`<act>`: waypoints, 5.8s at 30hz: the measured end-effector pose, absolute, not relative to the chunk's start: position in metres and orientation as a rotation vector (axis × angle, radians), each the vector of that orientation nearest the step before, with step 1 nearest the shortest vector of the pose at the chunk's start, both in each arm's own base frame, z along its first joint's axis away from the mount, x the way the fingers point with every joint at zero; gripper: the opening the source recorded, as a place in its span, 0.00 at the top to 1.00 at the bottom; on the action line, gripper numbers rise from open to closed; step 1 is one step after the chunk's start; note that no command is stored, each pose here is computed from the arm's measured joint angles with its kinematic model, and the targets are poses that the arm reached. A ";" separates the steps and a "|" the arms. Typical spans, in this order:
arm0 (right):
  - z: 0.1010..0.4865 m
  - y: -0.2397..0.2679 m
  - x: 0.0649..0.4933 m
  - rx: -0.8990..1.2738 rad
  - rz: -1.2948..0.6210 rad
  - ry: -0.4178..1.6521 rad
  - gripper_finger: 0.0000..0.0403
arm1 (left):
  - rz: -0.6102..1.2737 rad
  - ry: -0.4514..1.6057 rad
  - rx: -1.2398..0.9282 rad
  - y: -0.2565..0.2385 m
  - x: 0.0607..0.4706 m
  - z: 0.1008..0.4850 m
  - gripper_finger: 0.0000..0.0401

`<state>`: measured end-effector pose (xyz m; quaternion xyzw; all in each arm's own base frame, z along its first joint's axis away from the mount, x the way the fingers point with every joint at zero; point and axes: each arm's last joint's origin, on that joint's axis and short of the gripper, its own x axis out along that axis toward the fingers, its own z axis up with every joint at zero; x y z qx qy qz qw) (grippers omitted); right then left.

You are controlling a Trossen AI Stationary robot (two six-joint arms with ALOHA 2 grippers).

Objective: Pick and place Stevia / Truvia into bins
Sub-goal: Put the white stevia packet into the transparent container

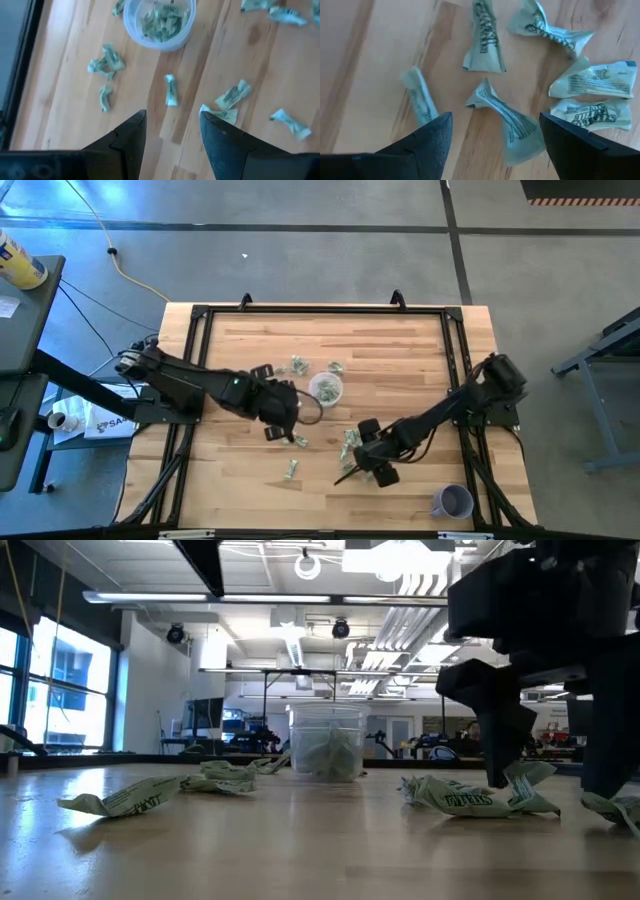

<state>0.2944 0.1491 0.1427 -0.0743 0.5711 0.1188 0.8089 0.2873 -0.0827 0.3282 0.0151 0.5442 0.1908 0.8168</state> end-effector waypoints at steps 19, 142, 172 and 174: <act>0.157 0.149 0.302 0.007 0.193 1.250 0.98 | 0.486 1.183 0.007 -0.100 0.272 0.327 0.45; 0.283 0.002 0.227 0.042 -0.274 1.056 0.30 | 0.251 1.109 -0.224 0.029 0.372 0.282 0.52; 0.220 0.054 0.223 0.346 -0.012 1.038 0.30 | 0.470 1.091 -0.176 -0.022 0.314 0.341 0.58; 0.220 0.063 0.221 0.312 0.007 1.036 0.30 | 0.459 1.088 -0.176 -0.029 0.313 0.341 0.58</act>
